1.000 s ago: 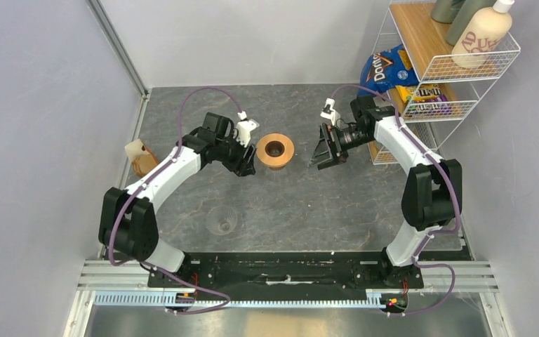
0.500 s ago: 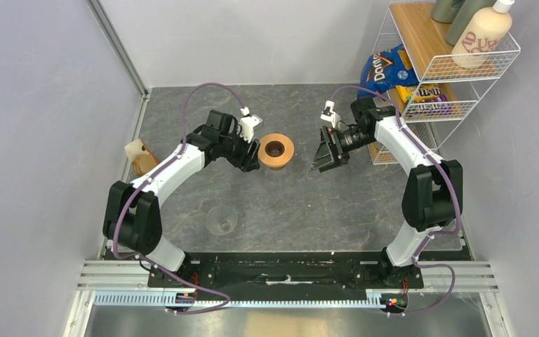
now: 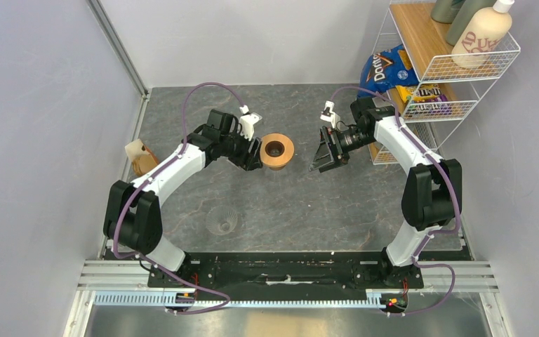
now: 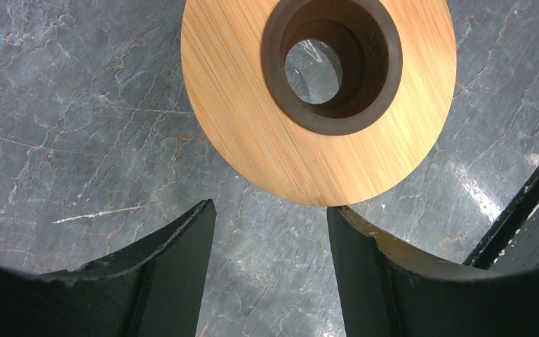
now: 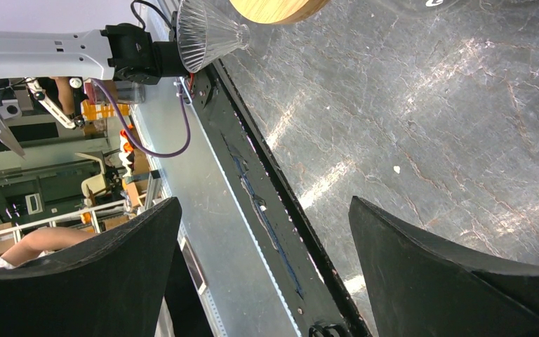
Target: Place the coffee filter in the dripper
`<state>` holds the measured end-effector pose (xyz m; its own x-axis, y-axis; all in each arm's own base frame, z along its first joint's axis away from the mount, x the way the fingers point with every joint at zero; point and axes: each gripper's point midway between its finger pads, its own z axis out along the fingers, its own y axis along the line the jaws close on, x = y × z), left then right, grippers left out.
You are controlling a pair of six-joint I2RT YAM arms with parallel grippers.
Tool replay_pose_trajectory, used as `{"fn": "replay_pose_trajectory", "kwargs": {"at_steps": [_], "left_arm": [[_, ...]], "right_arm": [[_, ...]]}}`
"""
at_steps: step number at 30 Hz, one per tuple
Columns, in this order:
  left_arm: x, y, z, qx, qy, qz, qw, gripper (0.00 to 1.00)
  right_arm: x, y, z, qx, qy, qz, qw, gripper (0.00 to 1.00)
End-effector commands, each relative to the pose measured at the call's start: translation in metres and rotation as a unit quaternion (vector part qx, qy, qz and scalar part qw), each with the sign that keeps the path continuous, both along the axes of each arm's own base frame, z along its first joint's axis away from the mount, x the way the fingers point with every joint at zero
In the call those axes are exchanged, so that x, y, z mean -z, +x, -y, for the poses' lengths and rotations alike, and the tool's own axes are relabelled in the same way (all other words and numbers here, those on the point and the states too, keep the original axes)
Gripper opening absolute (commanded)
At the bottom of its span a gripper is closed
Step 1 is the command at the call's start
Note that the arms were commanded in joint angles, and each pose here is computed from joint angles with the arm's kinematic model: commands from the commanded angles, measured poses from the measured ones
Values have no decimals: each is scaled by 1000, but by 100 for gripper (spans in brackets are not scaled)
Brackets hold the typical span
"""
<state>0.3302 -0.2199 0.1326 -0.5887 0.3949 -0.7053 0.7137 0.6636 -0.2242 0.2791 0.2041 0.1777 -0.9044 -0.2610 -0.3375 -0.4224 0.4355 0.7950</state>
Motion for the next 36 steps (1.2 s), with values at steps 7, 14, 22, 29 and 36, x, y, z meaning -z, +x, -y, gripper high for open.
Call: {"fn": "replay_pose_trajectory", "kwargs": {"at_steps": [7,14,22,29,36], "left_arm": [[-26,12,14,-8,-35,24,999,68],[-33,11,18,-14,-52,20,998,71],[-38,-5,3,4,-25,-5,1000,81],[-71,-65,-62,98,1,-43,994,88],[-47,-132,-125,233,95,-111,961,90]], "right_arm": [[-10,5,-2,-5,10,20,1000,97],[-10,3,-3,-6,13,19,1000,97],[-14,2,-2,-10,14,26,1000,97],[-23,-11,2,-26,9,44,999,99],[-26,-20,5,-41,-4,59,997,99]]}}
